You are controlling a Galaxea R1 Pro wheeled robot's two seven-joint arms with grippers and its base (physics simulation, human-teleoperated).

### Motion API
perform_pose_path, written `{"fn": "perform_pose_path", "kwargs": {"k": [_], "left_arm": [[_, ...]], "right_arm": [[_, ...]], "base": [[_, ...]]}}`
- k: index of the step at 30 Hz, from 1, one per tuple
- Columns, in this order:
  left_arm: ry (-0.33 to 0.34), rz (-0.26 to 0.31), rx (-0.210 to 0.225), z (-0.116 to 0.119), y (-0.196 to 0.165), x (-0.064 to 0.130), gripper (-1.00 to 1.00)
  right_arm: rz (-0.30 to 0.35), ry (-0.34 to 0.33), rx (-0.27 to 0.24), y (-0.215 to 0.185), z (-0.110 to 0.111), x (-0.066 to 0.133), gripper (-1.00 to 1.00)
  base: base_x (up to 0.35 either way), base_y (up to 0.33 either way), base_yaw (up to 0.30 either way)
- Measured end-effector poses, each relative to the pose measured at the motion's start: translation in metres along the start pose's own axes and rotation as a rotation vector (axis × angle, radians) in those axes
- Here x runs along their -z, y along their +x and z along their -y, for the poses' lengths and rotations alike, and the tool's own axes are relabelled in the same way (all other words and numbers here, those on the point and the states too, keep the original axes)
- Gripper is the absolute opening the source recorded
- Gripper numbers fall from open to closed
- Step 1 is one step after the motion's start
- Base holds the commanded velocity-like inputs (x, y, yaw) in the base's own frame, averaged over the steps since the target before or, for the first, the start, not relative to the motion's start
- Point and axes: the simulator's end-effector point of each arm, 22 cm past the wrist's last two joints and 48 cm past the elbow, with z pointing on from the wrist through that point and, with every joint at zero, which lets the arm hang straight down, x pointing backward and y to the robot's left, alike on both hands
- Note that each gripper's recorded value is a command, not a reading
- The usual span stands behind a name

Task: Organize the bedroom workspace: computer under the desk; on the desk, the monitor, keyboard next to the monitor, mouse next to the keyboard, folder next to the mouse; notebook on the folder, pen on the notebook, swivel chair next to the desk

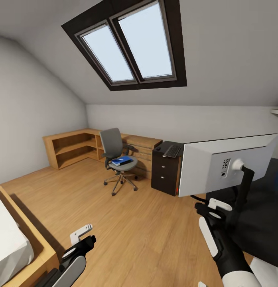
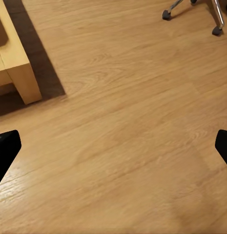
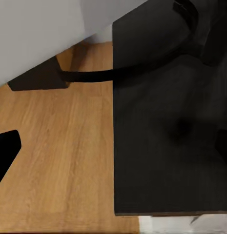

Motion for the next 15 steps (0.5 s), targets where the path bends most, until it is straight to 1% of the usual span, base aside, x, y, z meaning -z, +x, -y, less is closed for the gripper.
{"fn": "perform_pose_path", "kwargs": {"k": [4, 11, 15], "left_arm": [[0.0, 0.001, -0.001, 0.0, 0.0, 0.0, 1.0], [0.0, 0.001, -0.001, 0.0, 0.0, 0.0, 1.0], [0.0, 0.001, -0.001, 0.0, 0.0, 0.0, 1.0]], "right_arm": [[0.002, -0.018, -0.004, -0.003, -0.006, 0.003, 1.0], [-0.017, -0.074, -0.031, 0.005, -0.036, 0.014, 1.0], [-0.018, -0.089, -0.04, 0.006, -0.045, 0.018, 1.0]], "base": [[0.0, 0.0, 0.0], [0.0, 0.0, 0.0], [0.0, 0.0, 0.0]]}}
